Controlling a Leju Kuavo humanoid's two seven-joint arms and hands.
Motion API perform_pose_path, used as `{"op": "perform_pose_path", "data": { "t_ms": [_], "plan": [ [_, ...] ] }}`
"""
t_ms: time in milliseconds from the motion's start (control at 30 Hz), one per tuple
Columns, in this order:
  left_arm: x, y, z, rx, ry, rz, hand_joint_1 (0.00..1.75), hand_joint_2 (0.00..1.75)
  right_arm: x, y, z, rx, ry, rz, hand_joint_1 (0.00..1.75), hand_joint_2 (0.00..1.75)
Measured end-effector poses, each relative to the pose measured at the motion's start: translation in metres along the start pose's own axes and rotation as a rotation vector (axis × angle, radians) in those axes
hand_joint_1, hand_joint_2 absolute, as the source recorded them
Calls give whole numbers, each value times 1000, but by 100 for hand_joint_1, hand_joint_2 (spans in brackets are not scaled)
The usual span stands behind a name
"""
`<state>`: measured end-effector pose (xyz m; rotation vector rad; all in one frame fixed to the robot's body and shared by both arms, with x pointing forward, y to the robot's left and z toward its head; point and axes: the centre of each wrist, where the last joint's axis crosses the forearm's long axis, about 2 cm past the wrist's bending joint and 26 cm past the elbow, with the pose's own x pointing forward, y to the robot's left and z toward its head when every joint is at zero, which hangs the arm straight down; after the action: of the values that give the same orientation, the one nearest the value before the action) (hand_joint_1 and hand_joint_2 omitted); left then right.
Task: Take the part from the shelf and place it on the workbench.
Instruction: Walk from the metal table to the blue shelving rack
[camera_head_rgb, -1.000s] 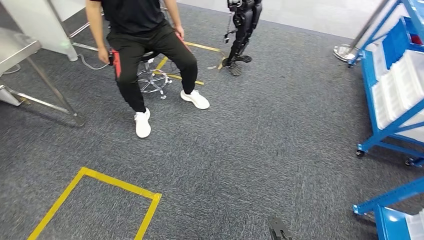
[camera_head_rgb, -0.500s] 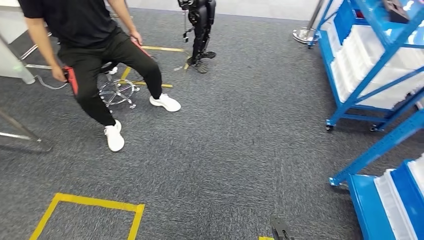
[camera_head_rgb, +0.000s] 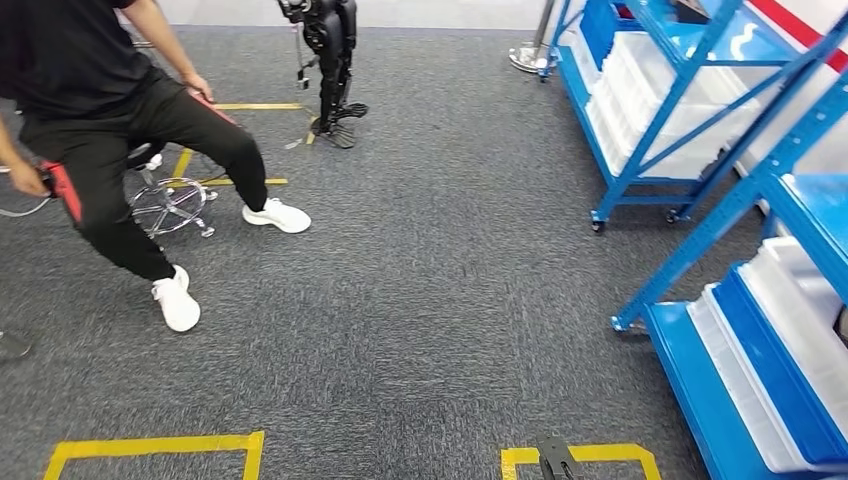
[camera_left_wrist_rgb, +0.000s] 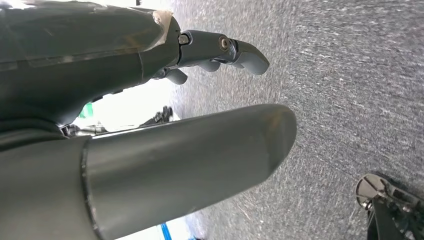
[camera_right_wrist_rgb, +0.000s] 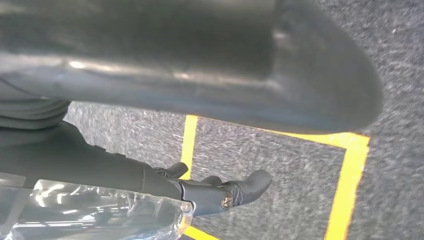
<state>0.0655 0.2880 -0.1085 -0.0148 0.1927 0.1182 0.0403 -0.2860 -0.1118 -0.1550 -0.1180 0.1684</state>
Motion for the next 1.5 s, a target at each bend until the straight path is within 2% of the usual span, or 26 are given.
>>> {"op": "perform_pose_path", "data": {
  "t_ms": [1500],
  "plan": [
    [3,0,1,58,-13,-1,0,0,1,2,0,-4,14,16,0,0]
  ]
}}
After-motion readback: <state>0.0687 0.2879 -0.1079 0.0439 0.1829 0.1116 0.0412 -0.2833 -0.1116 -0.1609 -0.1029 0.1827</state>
